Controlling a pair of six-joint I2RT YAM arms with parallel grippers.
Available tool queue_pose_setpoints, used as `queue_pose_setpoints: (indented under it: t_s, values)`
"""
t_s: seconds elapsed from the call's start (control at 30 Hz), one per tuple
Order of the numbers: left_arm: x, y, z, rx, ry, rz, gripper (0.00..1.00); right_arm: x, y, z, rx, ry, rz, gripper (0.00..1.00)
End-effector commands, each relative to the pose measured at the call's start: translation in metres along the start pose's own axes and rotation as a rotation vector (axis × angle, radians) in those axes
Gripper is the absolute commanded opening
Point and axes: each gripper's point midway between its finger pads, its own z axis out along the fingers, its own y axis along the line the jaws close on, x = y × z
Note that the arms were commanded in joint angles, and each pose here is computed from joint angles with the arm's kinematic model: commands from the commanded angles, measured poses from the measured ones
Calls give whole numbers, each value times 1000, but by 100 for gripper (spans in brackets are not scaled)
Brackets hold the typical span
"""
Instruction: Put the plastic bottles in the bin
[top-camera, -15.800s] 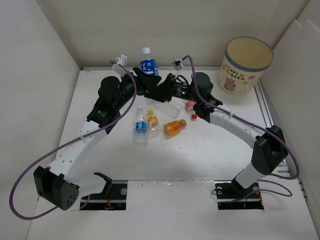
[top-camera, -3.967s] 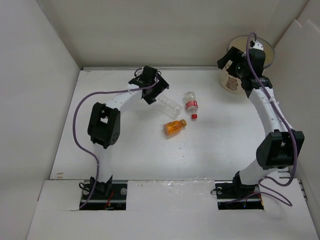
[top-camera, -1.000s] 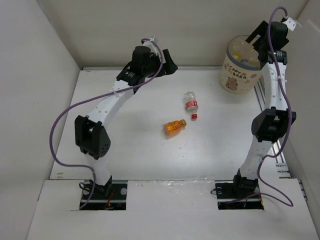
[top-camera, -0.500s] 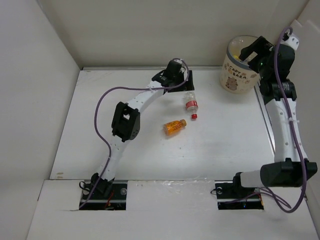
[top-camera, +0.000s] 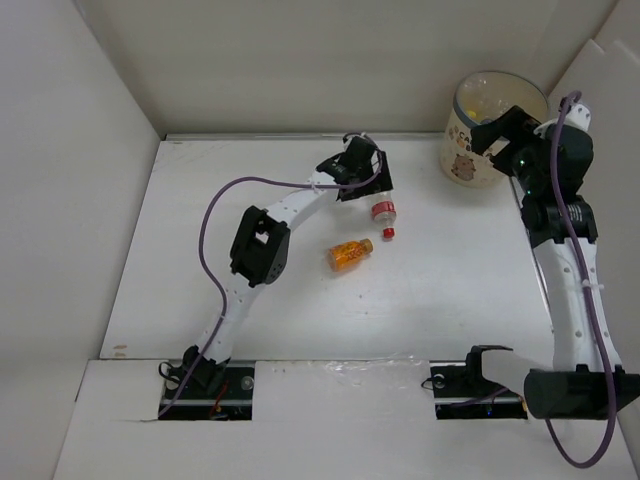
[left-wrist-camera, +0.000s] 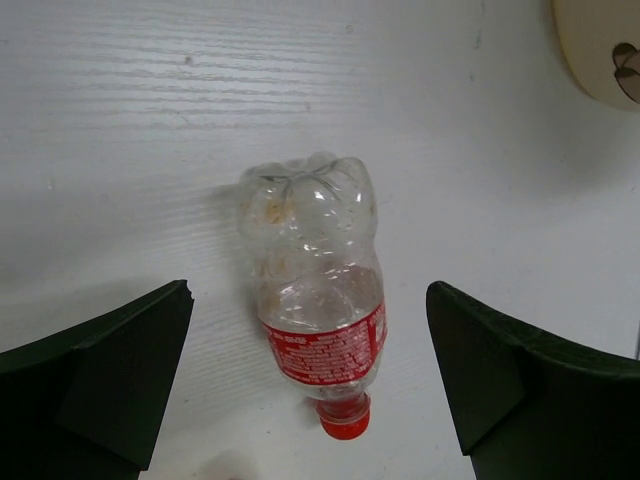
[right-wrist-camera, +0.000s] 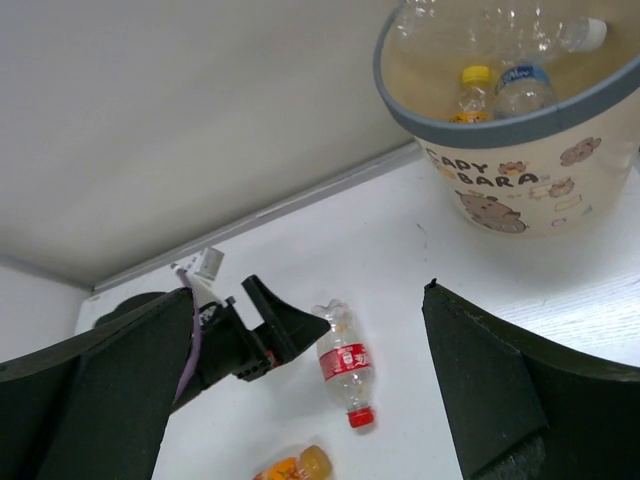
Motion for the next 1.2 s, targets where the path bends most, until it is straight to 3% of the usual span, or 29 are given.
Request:
queue_pose_setpoints:
  t_s: [0.0, 0.27, 0.4, 0.53, 0.6, 0.73, 0.77, 0.9, 0.93, 1.0, 1.03, 1.17]
  values:
    - [-8, 9, 4, -74, -50, -57, 100, -24, 22, -25, -94, -80, -7, 100]
    - [-3, 4, 33, -41, -43, -101, 95, -17, 37, -54, -186, -67, -15, 100]
    - [2, 8, 39, -50, -34, -135, 85, -6, 36, -53, -193, -40, -15, 100]
    - [2, 21, 38, -120, -51, -154, 55, 3, 39, -58, -218, -20, -17, 100]
    - [4, 28, 36, -151, -53, -160, 45, 8, 43, -58, -237, -7, -19, 100]
    - [5, 29, 31, -155, -50, -169, 14, 21, 49, -55, -256, 28, -21, 100]
    - [5, 29, 31, -155, -50, -169, 1, 27, 52, -54, -269, 36, -22, 100]
    - [-9, 20, 9, -137, -79, -127, 0, 62, 59, -37, -333, 130, -92, 100]
    - [-32, 3, -12, -91, -139, -120, 0, 73, 57, -32, -343, 166, -104, 100]
    - [-40, 5, -30, -80, -162, -103, 0, 97, 63, -27, -418, 242, -134, 100]
    - [-60, -17, -57, -4, -212, -66, 0, 107, 64, -21, -443, 265, -141, 100]
    - [-79, -33, -109, 69, -237, 17, 0, 126, 80, -26, -620, 269, -151, 100]
